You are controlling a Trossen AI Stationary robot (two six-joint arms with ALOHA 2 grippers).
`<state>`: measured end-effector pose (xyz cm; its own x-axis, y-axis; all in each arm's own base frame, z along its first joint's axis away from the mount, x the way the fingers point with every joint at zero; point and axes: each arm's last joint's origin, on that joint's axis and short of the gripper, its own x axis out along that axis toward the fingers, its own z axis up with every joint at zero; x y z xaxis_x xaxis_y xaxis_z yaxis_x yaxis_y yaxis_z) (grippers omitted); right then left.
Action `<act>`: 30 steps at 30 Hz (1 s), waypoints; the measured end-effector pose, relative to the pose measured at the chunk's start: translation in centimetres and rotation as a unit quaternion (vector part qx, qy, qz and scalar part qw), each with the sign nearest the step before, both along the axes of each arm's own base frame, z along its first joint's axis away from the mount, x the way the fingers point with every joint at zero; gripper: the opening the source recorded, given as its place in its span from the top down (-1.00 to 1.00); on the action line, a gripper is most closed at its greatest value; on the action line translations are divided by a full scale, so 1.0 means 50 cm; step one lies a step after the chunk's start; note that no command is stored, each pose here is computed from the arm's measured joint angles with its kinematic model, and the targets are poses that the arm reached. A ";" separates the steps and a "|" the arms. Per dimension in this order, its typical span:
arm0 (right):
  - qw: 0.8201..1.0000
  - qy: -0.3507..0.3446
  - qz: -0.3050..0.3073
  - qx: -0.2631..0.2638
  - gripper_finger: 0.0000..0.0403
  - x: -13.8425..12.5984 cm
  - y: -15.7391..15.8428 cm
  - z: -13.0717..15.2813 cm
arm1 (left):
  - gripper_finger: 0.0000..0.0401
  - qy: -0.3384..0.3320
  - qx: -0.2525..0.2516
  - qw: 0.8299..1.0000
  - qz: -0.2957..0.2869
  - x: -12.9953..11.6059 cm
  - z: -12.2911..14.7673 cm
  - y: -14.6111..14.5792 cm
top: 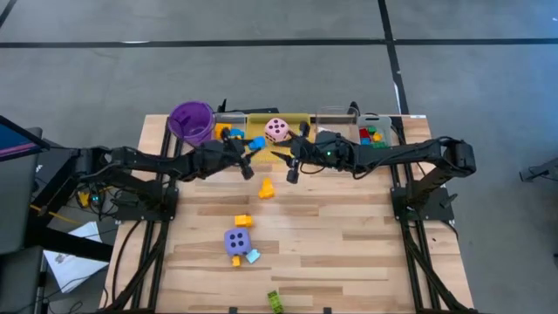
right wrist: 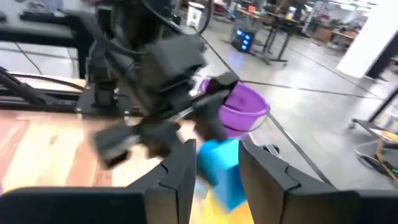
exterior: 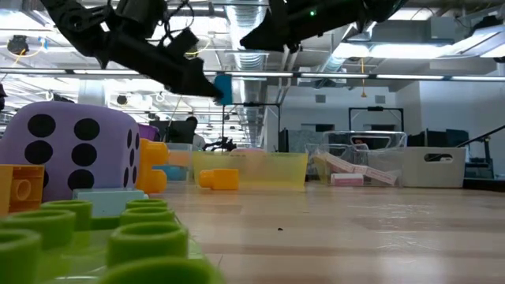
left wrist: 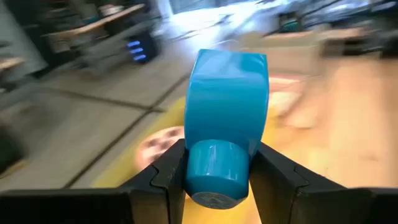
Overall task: Pick & Place Toys
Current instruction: Put the large blue game piece into the white transparent bin, then put the top large yellow game piece into the white transparent bin
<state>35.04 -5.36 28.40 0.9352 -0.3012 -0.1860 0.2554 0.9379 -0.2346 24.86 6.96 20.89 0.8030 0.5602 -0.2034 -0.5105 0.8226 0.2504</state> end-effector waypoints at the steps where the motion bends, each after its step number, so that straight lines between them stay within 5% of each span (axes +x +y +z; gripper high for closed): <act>1: 1.000 0.005 -0.010 -0.001 0.44 0.000 0.000 -0.002 | 0.35 0.006 0.003 1.000 0.023 -0.003 -0.001 0.006; 8: 0.995 0.014 -0.093 -0.017 0.44 -0.005 -0.013 -0.005 | 0.35 0.074 0.023 0.981 0.178 -0.030 -0.020 0.045; 15: 0.994 0.028 -0.100 -0.017 0.44 -0.007 -0.016 -0.010 | 0.28 0.129 0.032 0.951 0.278 -0.060 -0.034 0.084; 22: 0.995 0.041 -0.095 -0.017 0.44 -0.007 -0.009 -0.015 | 0.12 0.127 0.028 0.945 0.301 -0.070 -0.035 0.100; 30: 0.996 0.047 -0.075 -0.026 0.44 -0.004 0.015 -0.016 | -0.14 0.074 -0.033 0.963 0.259 -0.063 -0.037 0.097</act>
